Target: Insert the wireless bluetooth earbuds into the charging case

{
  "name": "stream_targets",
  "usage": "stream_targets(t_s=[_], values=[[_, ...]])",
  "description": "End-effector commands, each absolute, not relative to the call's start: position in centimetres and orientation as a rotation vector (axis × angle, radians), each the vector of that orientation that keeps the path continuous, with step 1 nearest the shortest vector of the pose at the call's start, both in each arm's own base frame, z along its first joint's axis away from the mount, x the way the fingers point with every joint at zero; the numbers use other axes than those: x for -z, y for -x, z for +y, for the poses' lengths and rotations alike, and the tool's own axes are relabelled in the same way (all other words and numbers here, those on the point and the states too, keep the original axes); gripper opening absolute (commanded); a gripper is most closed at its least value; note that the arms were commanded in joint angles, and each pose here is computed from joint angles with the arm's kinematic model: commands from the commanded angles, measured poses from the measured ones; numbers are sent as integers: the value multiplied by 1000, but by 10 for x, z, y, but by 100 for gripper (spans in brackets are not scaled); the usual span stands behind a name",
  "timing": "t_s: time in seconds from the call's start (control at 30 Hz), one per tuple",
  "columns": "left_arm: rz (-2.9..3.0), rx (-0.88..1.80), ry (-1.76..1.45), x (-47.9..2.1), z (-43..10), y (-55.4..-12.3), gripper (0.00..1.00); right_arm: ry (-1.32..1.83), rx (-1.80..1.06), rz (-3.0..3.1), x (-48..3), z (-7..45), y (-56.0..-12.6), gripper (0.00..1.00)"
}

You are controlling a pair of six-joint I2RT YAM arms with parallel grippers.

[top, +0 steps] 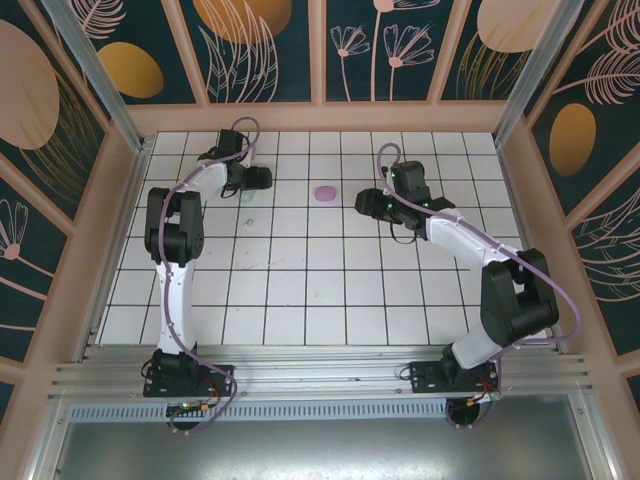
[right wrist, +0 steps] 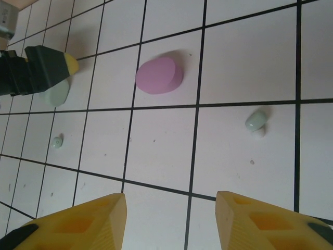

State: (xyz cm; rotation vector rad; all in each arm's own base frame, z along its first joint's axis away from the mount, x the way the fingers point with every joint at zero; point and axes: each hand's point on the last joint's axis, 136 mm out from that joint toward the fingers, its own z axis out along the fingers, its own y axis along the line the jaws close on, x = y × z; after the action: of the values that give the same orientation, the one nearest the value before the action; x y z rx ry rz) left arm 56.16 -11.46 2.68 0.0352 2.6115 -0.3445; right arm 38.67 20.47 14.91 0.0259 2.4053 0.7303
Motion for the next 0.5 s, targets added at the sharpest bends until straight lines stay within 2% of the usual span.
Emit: stream_targets(t_s=[0.0,0.2,0.47], values=[[2658,351,-46,-26,-113,-540,79,-32,-731,2361,-162,203,-381,49],[2657,334,-39,-30,-108,-522,78,-33,-735,2355,-163,202,-373,49],[2645,367,40,-30,-108,-513,70,-26,-735,2353,-165,203,-366,49]])
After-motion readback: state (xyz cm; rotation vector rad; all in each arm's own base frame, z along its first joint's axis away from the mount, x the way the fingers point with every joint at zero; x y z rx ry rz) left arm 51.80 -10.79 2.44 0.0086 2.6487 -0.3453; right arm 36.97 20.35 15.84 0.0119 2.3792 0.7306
